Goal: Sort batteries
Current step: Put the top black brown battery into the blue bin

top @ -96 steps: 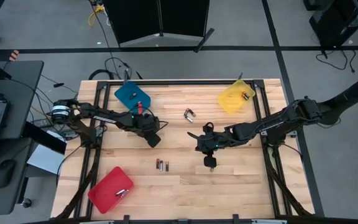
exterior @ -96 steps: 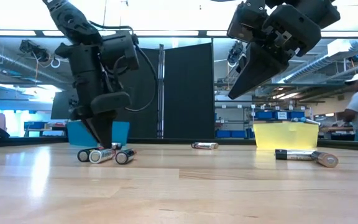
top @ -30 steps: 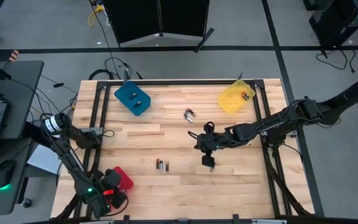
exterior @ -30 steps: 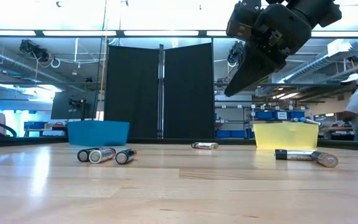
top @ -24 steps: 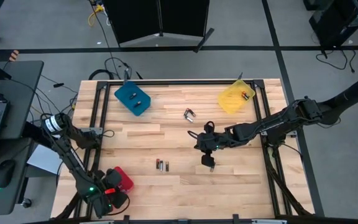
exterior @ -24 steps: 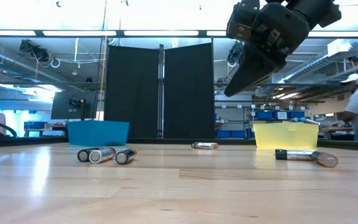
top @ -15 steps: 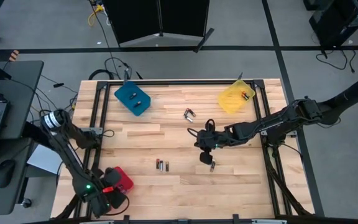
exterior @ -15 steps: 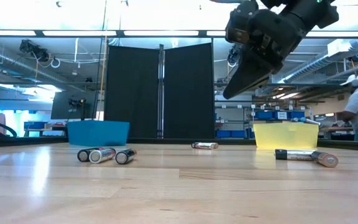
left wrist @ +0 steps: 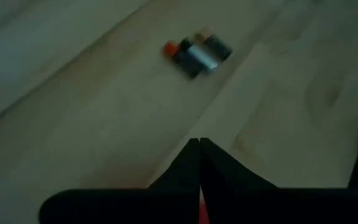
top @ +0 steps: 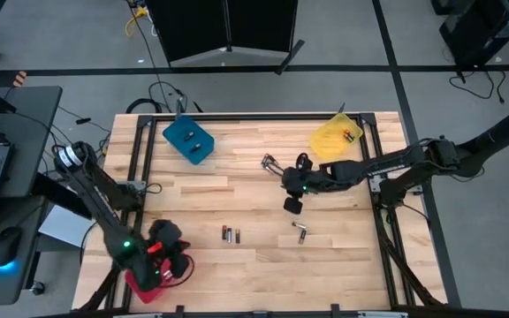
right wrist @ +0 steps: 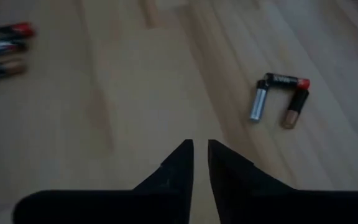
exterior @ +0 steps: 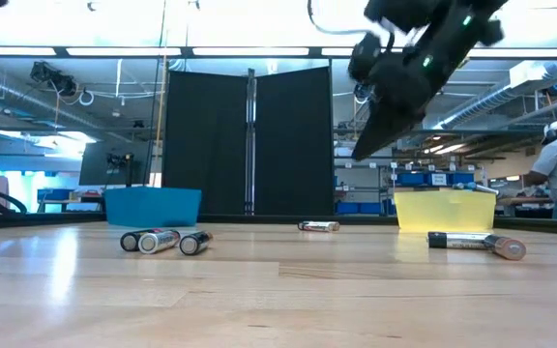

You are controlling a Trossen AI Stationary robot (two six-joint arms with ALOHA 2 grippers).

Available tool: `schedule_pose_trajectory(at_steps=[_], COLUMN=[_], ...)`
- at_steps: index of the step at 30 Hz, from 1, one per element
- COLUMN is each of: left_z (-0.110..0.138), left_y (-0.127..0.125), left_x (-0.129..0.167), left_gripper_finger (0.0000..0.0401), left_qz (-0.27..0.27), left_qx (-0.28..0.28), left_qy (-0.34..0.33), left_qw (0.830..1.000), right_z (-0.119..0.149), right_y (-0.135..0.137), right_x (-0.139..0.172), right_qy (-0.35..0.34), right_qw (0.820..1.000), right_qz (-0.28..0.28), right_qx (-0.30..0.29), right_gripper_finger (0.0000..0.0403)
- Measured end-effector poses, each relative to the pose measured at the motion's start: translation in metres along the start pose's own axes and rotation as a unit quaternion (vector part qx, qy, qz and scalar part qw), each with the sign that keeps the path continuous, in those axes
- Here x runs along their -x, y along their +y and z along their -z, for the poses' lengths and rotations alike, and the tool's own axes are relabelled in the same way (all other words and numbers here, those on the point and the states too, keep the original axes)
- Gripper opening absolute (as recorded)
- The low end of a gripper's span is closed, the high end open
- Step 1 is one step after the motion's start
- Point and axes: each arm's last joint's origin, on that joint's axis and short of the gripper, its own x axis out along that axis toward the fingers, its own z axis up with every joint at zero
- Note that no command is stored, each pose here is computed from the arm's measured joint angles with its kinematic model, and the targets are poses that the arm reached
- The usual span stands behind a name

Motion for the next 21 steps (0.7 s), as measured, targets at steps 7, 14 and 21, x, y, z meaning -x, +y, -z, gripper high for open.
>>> schedule_pose_trajectory(at_steps=[7,14,21], left_z=[-0.024,-0.072,-0.113], left_y=[0.017,0.050,0.078], left_x=[-0.055,-0.090,-0.102], left_gripper_finger=[0.0003,0.0002,0.0003], left_qz=[0.112,0.219,0.212], left_qx=[-0.036,-0.078,-0.131], left_qy=[-0.074,-0.201,-0.276], left_qw=[0.990,0.951,0.928], right_z=[0.011,0.011,0.011], right_y=[-0.038,-0.066,-0.083], right_x=[-0.032,-0.038,-0.040], right_qy=[-0.011,-0.047,-0.052], right_qw=[0.998,0.993,0.988], right_qz=[-0.031,-0.031,0.005], right_qx=[-0.047,-0.108,-0.144], right_gripper_finger=[0.0009,0.0041,0.0082])
